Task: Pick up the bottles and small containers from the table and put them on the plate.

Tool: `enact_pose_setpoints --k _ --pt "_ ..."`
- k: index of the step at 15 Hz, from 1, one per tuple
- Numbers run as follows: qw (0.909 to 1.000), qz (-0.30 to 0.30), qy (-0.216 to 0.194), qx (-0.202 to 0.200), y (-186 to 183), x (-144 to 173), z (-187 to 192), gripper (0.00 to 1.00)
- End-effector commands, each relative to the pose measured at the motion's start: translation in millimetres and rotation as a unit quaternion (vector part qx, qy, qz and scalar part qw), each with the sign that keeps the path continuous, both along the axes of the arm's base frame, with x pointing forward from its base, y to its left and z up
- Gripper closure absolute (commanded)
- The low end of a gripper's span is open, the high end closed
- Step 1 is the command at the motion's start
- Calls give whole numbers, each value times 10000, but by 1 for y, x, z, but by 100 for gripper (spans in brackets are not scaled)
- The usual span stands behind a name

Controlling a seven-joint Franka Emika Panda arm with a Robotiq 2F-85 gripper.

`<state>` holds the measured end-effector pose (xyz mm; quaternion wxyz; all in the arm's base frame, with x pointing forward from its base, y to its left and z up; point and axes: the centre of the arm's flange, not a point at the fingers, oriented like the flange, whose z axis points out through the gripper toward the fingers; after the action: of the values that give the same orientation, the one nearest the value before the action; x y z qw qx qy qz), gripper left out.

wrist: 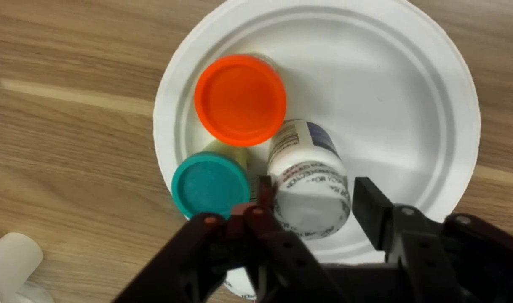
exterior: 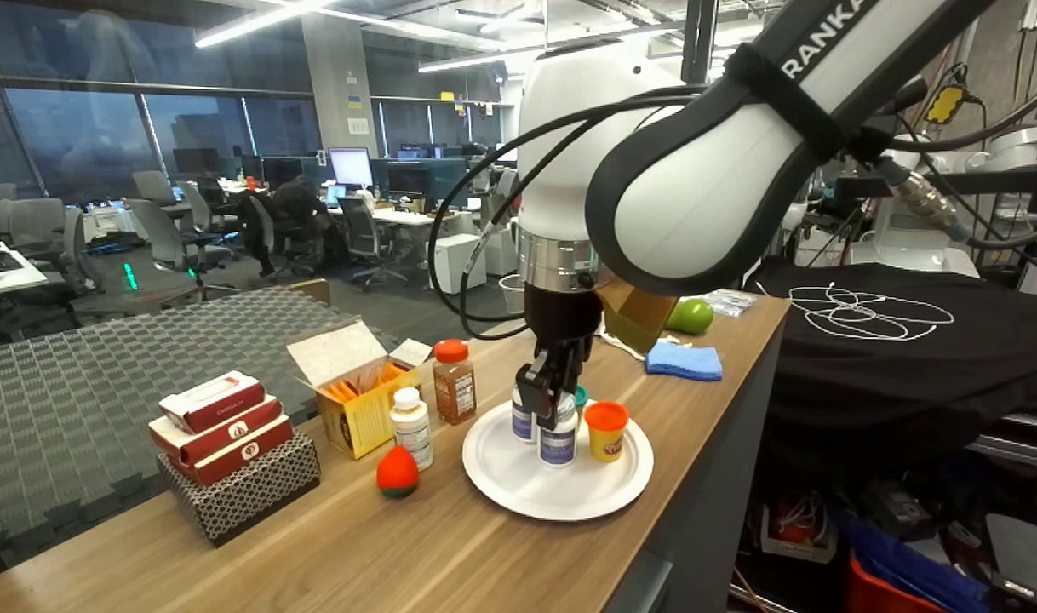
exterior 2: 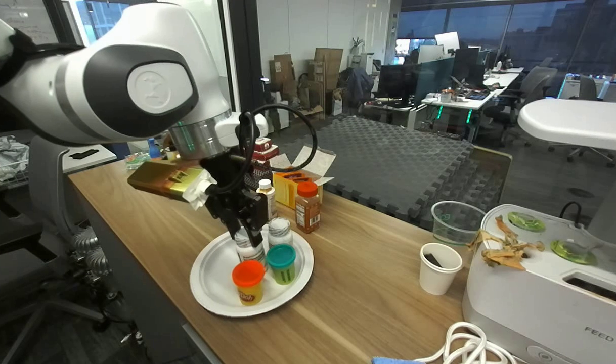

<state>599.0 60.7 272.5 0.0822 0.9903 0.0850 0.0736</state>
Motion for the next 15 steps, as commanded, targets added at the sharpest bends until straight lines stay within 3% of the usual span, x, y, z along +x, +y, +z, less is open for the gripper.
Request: enact_pose_setpoints --k 1,3,4,9,15 --pt "10000 19 -81 -1 -3 -5 6 16" --pt "10000 -6 -71 -11 -4 -6 6 1" --pt "10000 -17 -79 -22 -5 -6 6 0" --pt "9998 -90 -109 -151 -5 -2 23 0" --pt "9985 437 105 -301 8 39 99 0"
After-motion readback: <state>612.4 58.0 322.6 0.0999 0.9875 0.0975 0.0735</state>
